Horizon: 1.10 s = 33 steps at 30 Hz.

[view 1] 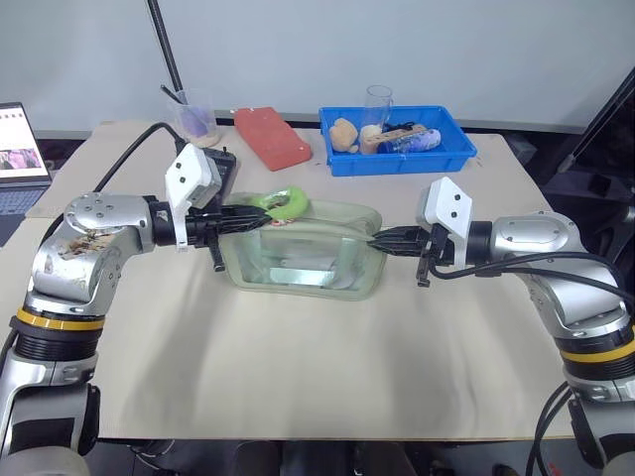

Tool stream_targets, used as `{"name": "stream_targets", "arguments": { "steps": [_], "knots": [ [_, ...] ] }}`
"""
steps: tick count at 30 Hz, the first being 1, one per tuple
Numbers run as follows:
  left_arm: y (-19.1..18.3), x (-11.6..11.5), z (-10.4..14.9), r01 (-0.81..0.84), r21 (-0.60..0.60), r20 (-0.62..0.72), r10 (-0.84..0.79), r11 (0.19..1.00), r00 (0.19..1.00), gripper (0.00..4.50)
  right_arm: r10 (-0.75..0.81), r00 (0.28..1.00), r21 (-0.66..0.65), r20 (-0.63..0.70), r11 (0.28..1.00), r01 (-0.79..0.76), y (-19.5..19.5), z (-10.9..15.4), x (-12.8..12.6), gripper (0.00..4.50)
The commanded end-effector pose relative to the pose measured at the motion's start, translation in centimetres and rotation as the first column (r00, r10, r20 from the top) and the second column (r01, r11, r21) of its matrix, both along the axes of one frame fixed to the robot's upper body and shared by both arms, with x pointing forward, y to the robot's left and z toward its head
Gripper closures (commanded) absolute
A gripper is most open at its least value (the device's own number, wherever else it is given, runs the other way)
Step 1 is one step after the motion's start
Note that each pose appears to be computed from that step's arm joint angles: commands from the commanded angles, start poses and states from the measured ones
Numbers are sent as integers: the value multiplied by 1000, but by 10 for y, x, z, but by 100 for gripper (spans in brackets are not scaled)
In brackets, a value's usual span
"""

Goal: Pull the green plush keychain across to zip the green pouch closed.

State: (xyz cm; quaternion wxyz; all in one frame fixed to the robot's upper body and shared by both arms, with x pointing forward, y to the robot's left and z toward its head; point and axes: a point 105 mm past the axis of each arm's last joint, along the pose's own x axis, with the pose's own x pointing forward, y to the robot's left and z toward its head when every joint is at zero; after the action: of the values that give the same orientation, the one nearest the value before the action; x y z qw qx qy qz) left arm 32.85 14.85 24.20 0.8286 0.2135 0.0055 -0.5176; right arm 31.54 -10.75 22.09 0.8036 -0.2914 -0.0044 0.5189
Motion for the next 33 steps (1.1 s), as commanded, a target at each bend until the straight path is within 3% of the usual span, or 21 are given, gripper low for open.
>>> {"name": "stream_targets", "arguments": {
  "steps": [1,6,11,20,22,29,30,33],
  "knots": [
    [1,-2,15,17,9,51,-18,1000,999,266,-12,999,18,53,1000,11,-2,11,-3,450],
    [15,-7,25,1,30,52,-3,1000,999,15,-18,998,21,53,1000,17,-2,10,-3,450],
    [46,-6,28,-117,38,55,115,992,992,3,-16,998,23,55,1000,14,-2,11,-2,450],
    [54,0,-20,-198,-14,-39,197,980,980,3,1,998,28,58,1000,-2,3,14,-1,450],
    [53,4,-23,-208,-31,-35,207,978,978,82,2,998,27,58,1000,-4,4,14,0,450],
    [54,6,-24,-211,-30,-29,210,977,977,421,6,998,24,56,1000,-7,5,14,-2,450],
    [55,6,-24,-211,-29,-29,210,977,977,443,6,998,25,56,1000,-7,5,14,-2,450],
    [54,4,-27,-196,-7,-44,196,981,980,443,9,999,21,46,1000,-10,4,14,-3,450]
  ]
}}
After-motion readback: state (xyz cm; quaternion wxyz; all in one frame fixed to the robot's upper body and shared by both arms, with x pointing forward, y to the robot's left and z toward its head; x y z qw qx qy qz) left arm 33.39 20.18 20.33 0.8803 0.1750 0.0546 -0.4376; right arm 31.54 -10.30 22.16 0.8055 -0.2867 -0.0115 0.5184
